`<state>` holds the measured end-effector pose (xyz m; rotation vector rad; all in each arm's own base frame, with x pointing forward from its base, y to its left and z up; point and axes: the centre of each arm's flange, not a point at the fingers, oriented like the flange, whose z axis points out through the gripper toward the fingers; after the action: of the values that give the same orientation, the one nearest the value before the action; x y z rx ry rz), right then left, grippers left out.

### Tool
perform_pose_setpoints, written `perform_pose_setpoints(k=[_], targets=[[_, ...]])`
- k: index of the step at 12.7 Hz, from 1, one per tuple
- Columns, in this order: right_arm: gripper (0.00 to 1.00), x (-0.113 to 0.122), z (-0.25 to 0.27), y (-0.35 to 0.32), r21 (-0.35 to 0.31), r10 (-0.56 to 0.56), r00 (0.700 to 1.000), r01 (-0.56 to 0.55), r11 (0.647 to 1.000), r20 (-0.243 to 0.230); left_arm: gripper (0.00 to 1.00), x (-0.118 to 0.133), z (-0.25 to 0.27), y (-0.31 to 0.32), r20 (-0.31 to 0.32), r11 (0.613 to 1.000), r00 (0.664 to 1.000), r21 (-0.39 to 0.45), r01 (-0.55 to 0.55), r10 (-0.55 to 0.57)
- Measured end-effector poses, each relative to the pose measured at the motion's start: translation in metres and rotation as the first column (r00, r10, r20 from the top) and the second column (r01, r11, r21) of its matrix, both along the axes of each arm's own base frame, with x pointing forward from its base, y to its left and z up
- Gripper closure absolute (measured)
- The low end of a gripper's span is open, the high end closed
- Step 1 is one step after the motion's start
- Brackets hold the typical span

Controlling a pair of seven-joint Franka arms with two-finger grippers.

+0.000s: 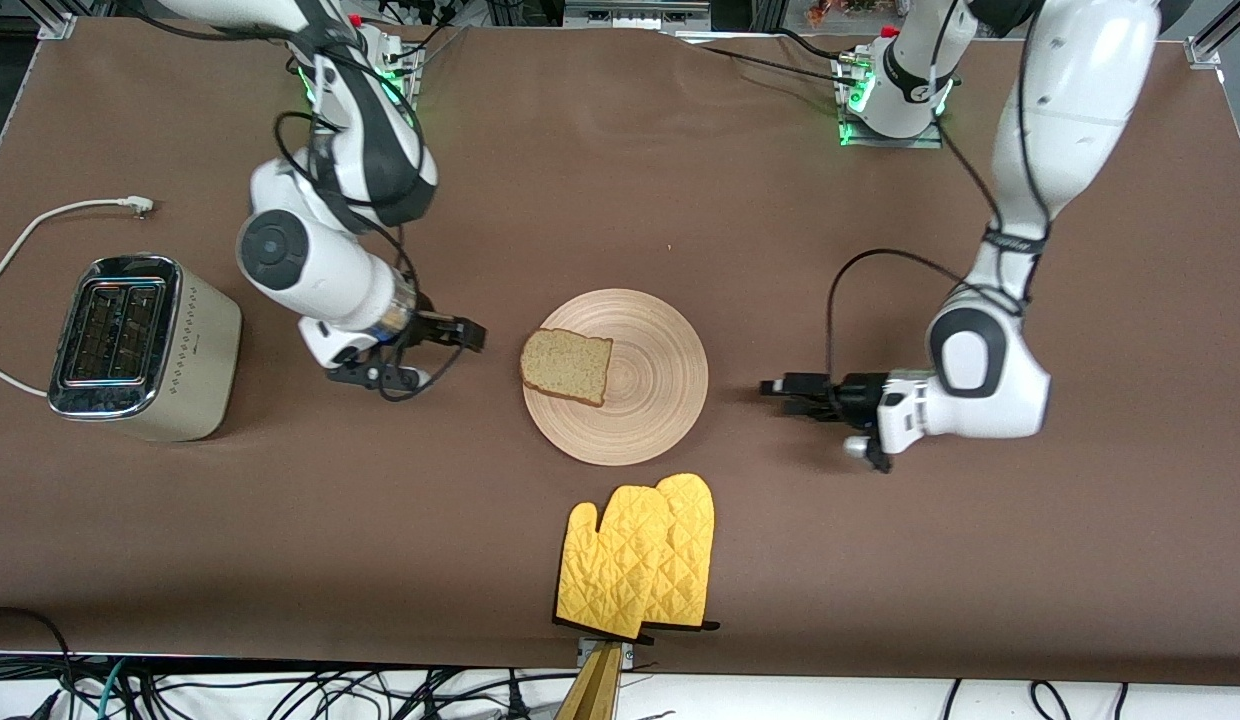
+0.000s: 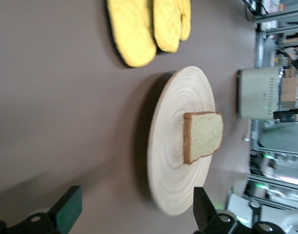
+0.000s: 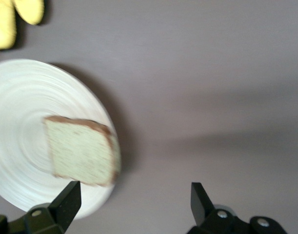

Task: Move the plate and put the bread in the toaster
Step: 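Reach the right gripper to the bread while the left gripper withdraws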

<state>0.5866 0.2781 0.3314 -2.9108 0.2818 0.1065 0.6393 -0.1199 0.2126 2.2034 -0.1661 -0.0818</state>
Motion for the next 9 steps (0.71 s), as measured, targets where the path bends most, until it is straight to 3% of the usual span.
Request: perform_pose_setpoints(k=[3, 5, 9], targets=[[0.01, -0.008, -0.065, 0.032, 0.064, -0.042, 0.996, 0.037, 0.997, 0.084, 0.0, -0.022, 0.077, 0.04, 0.112, 0.994, 0.994, 0.114, 0.002, -0.015], [0.08, -0.017, -0.099, 0.048, 0.079, -0.04, 0.995, 0.033, 0.996, 0.091, 0.0, -0.03, 0.144, 0.073, 0.226, 0.973, 0.972, 0.231, 0.009, -0.063], [0.59, -0.023, -0.112, 0.054, 0.079, -0.032, 0.997, 0.026, 0.997, 0.074, 0.0, -0.06, 0.238, 0.128, 0.395, 0.94, 0.918, 0.324, -0.107, -0.031]])
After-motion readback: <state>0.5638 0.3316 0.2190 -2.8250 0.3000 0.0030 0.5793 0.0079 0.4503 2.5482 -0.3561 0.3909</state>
